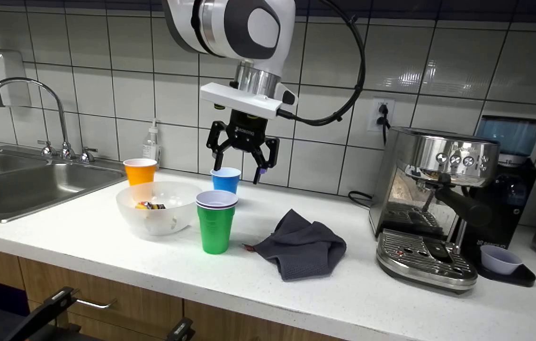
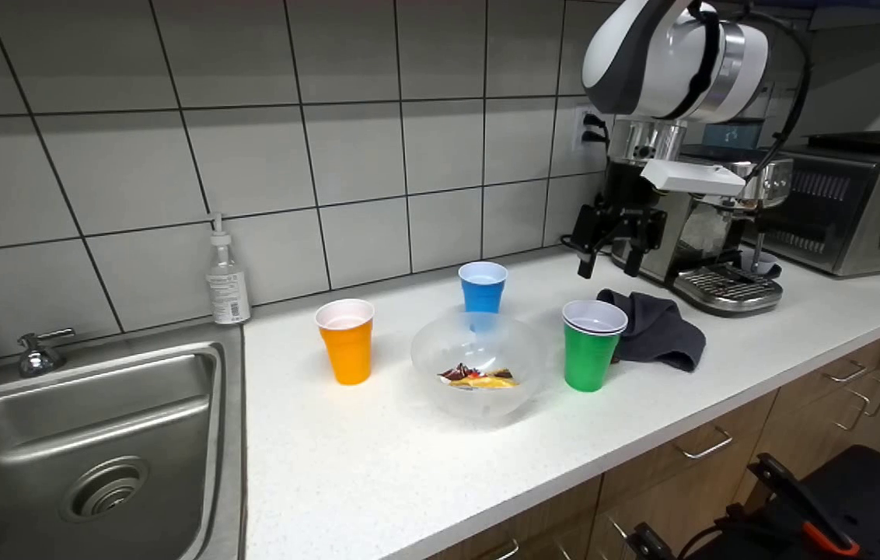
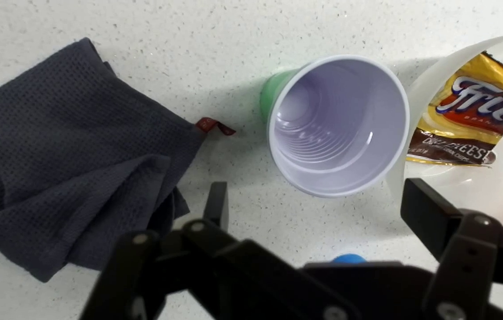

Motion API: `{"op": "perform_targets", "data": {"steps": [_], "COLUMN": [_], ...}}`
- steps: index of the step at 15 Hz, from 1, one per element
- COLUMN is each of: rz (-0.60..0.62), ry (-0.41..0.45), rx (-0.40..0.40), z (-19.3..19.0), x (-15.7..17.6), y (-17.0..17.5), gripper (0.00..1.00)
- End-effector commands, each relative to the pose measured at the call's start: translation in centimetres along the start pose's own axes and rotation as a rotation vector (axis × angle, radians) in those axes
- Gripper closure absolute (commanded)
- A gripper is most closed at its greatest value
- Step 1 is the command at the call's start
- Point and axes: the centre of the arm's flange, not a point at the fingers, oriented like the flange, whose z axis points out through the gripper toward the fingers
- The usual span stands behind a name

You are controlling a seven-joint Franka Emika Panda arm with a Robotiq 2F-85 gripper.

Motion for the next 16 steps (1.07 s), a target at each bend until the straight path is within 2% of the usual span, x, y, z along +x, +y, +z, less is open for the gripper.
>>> {"op": "perform_targets", "data": {"steps": [1, 8, 16], "rz": [0.040, 0.134, 0.222], "ry": [0.012, 0.049, 0.083], "rx": [-0.018, -0.022, -0.041], "z": [0.0, 0.9, 2.3], "x": [1.4, 3.9, 7.1], "y": [0.7, 0.1, -2.9], "gripper": [0.00, 0.00, 0.00]}}
